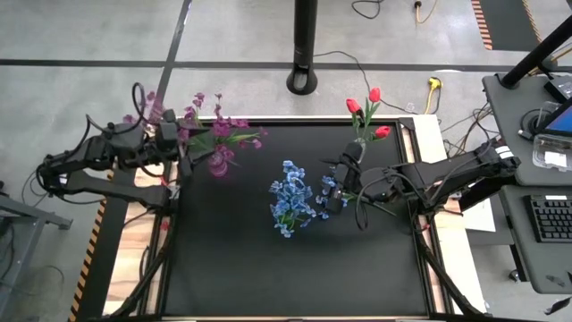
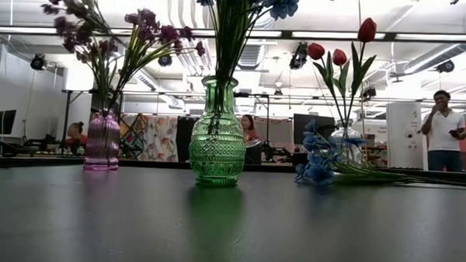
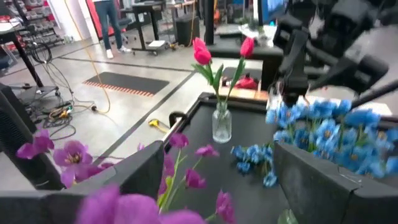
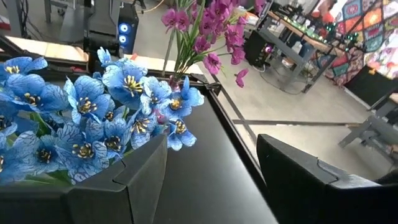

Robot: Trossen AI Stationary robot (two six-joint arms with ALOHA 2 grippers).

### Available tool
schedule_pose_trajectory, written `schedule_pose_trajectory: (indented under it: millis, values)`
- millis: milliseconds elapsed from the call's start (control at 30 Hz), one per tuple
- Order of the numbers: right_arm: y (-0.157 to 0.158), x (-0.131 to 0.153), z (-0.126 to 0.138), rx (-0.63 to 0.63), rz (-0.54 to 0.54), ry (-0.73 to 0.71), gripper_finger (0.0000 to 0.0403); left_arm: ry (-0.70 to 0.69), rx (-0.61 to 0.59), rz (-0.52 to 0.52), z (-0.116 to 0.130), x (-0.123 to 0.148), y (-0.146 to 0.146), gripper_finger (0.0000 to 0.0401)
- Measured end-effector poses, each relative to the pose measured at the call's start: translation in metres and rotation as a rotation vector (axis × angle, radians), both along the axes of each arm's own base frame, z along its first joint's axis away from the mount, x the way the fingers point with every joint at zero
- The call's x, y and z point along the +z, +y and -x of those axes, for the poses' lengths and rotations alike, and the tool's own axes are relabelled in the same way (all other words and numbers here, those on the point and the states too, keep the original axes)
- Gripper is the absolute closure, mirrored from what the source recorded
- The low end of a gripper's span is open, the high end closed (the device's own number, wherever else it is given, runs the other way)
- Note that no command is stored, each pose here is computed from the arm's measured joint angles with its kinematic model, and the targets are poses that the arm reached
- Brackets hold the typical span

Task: Sort flowers into vase by color
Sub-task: Put the purple flower into the purple crystal vase

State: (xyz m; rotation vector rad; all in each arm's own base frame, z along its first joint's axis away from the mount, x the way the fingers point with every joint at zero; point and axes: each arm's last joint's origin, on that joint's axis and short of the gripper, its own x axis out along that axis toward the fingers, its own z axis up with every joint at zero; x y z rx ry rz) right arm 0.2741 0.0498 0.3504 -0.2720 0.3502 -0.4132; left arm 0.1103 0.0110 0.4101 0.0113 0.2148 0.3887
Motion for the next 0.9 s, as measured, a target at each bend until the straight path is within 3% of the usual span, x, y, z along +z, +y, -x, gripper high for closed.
schedule_pose_trajectory:
  millis: [167, 600, 733, 900]
  values:
    - [0.000, 0.011, 0.000, 0.007, 0.015, -0.025, 0.0161, -0.047, 0.005, 0.033, 0.001, 0.013, 0.000, 0.0120]
    - [-0.002, 0.047, 0.002, 0.030, 0.089, -0.090, 0.0161, -0.114, -0.051, 0.006, -0.012, 0.062, -0.001, 0.0120]
    - [-0.007, 0.061, -0.001, 0.076, 0.139, -0.164, 0.0161, -0.124, -0.094, -0.011, -0.023, 0.077, -0.002, 0.0120]
    - [-0.022, 0.079, -0.004, 0.196, 0.121, -0.258, 0.0154, -0.083, -0.099, -0.038, -0.053, 0.085, -0.002, 0.0120]
